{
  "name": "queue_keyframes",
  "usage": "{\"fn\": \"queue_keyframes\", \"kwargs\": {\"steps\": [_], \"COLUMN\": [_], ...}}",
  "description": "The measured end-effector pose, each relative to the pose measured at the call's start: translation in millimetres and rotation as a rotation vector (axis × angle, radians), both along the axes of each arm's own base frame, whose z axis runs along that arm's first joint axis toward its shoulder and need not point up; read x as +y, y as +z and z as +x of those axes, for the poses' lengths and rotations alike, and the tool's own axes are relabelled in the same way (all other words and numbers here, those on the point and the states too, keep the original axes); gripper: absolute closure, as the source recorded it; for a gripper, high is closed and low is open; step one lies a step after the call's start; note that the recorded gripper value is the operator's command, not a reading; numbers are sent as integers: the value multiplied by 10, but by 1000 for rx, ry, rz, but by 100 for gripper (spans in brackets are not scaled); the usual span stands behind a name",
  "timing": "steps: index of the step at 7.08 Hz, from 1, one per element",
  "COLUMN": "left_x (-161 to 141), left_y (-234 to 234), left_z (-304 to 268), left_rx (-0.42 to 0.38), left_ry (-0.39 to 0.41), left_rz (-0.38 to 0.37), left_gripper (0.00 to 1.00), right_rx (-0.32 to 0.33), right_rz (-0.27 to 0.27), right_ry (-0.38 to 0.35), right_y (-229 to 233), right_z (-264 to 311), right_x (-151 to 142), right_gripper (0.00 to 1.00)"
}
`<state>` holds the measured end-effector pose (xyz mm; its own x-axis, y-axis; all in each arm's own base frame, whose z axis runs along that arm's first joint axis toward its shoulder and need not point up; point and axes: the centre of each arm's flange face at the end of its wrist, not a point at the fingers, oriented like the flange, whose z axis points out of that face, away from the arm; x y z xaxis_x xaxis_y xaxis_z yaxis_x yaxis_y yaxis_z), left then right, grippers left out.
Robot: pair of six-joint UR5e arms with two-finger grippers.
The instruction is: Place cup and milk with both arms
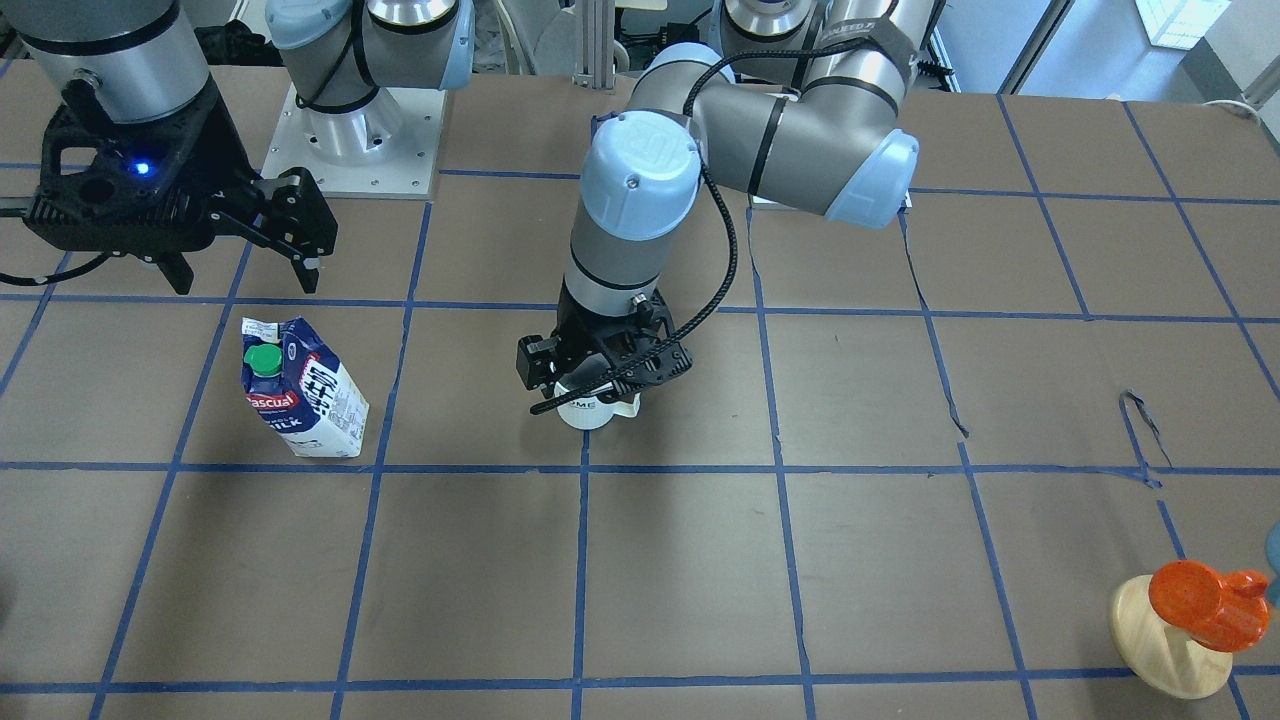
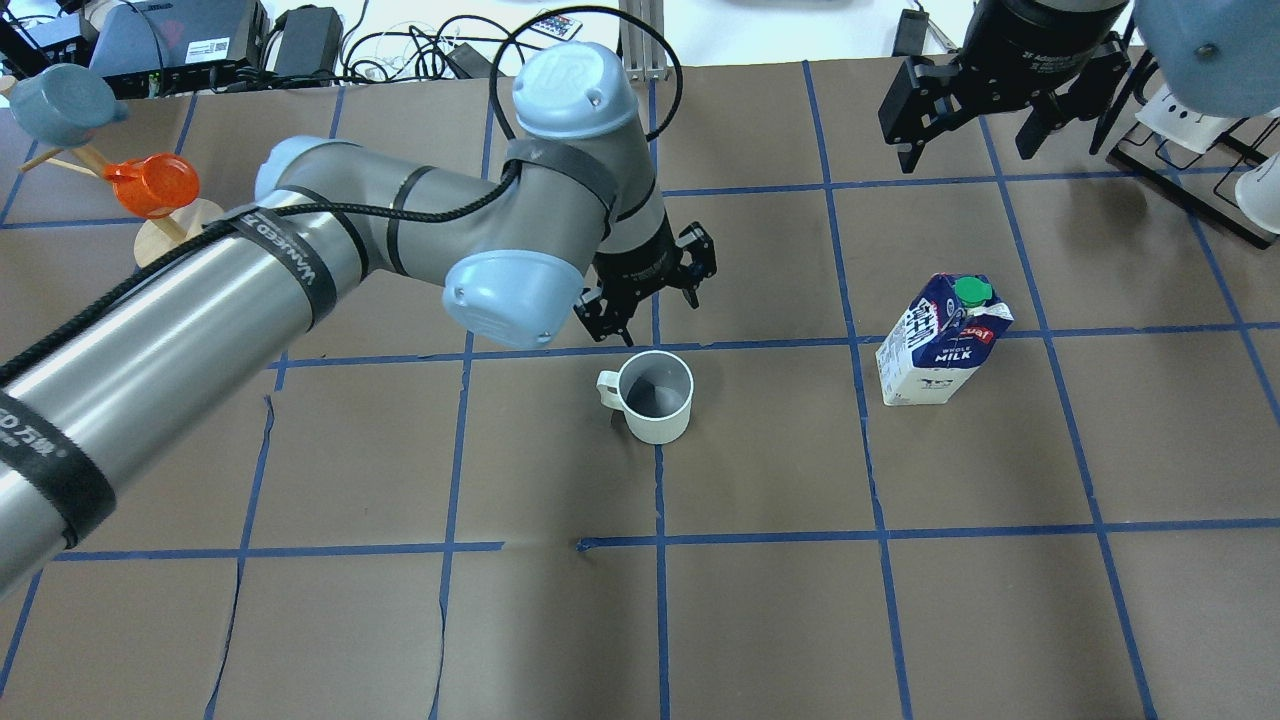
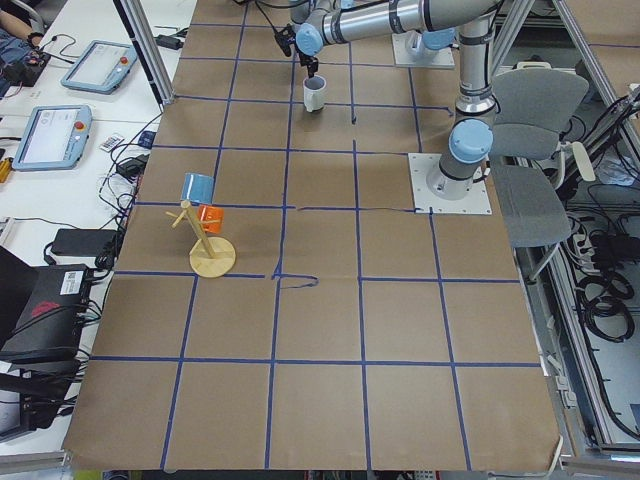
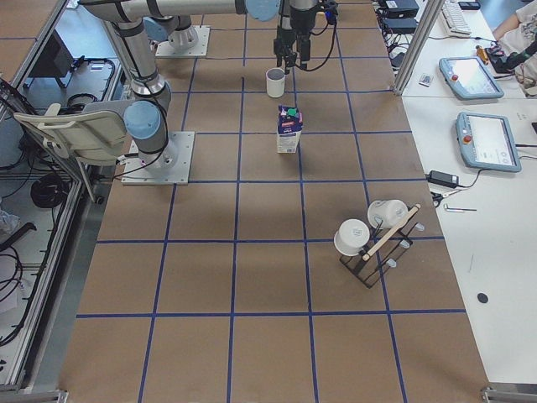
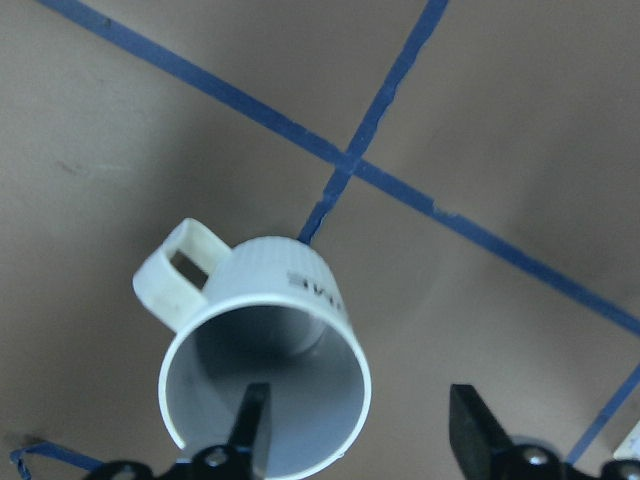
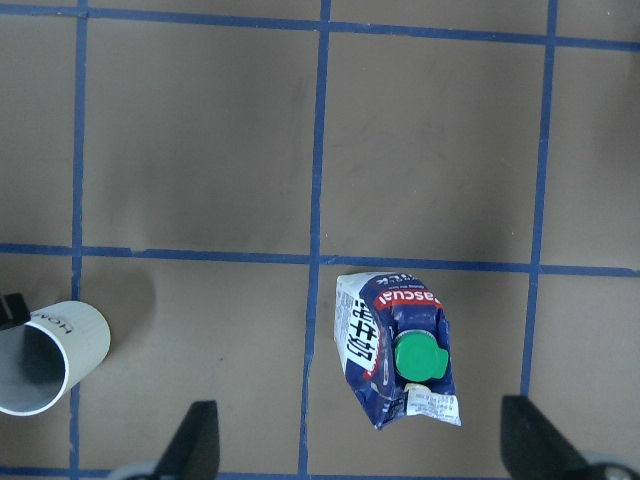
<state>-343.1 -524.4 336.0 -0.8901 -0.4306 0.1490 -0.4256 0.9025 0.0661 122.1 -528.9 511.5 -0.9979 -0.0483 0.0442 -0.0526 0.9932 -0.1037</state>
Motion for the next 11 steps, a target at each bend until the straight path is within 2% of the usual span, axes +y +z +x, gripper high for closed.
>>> {"fn": "queue_keyframes", "kwargs": {"steps": [2,4,5,7,8,9,10,11], "left_x": [-253,-120,19,131,149,156,160,167], "left_y": [731,1434,1608,1703,1721,1734,1742,1758], "left_z": [654,1168,1298,1439,1459,1469,1473,1479], "left_rx": [-9,-28,-55,-96,-102,-106,-108,-108], "left_ry": [-218,-370,-408,-435,-436,-436,-435,-433], "left_rz": [-65,-93,-84,-61,-61,-62,-63,-66], "left_gripper": [0,0,0,0,0,0,0,0], "right_rx": [-34,-63,-64,-65,-55,-33,-17,-12], "right_rz": [7,43,76,122,140,131,107,95], "right_ry": [-68,-134,-164,-178,-178,-176,-162,-133], "right_y": [-480,-1098,-1375,-1768,-1912,-1988,-1998,-1988], "right_z": [-303,-520,-536,-523,-525,-543,-560,-566], "right_x": [-181,-124,-23,145,224,259,255,247], "right_gripper": [0,0,0,2,52,82,92,96]}}
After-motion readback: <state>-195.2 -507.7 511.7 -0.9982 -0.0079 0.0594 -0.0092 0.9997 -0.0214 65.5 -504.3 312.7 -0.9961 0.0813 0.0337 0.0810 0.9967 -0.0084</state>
